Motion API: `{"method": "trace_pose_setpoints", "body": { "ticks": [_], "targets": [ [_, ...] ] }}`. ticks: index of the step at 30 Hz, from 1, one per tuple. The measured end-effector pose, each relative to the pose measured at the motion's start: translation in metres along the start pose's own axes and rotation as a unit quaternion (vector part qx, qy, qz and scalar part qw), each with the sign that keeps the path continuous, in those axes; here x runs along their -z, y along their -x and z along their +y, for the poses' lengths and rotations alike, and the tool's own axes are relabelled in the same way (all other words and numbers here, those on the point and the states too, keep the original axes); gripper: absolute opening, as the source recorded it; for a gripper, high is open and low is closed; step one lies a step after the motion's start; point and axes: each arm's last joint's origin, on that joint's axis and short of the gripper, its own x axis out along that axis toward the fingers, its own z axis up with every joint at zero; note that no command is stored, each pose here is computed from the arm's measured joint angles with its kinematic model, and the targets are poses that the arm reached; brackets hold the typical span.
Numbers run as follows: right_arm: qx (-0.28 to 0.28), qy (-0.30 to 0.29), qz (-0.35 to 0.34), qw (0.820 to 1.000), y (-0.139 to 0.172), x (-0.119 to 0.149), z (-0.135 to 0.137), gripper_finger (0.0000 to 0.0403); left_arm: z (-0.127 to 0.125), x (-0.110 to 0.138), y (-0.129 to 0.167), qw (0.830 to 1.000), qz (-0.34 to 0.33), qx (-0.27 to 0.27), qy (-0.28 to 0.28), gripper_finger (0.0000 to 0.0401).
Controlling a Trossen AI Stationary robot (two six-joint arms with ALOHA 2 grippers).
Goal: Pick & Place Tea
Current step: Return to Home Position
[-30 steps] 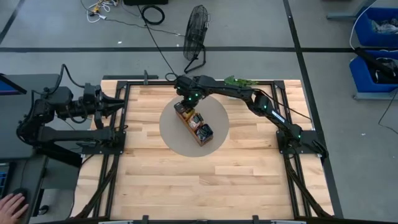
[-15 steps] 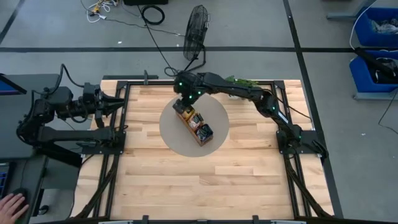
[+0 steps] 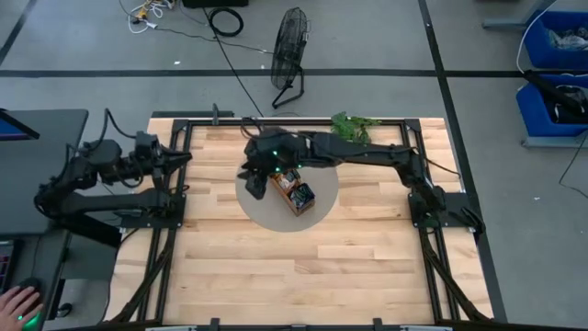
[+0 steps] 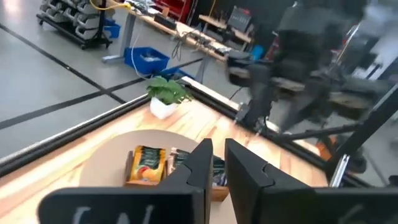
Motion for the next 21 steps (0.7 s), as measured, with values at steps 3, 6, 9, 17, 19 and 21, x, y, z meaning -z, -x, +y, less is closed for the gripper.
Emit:
{"method": "trace_pose_setpoints", "body": {
  "ticks": [3,6,9,17,19,21],
  "targets": [
    [-0.029,-0.003,-0.022,0.999,0.003,-0.001,0.019,0.0136,0.008,0.019,-0.001,1.000,-0.006,0.002,0.020,0.0038],
    [-0.078,0.003,-0.042,0.996,0.005,0.000,0.039,0.0115,0.016,0.038,-0.002,0.999,0.002,0.002,0.039,0.0031],
    [-0.102,0.011,-0.030,0.994,0.006,0.004,0.050,0.0082,0.020,0.050,-0.001,0.999,0.005,0.022,0.045,0.0020],
    [-0.168,0.046,0.019,0.985,0.018,0.011,0.062,0.0030,0.024,0.057,0.004,0.999,0.000,0.034,0.041,0.0007],
    [-0.191,0.059,0.036,0.979,0.016,0.015,0.065,0.0013,0.025,0.058,0.004,1.000,0.002,0.021,0.005,0.0011],
    [-0.198,0.068,0.030,0.977,0.007,0.021,0.066,0.0006,0.025,0.059,0.003,1.000,0.005,0.017,-0.018,0.0013]
  ]
}}
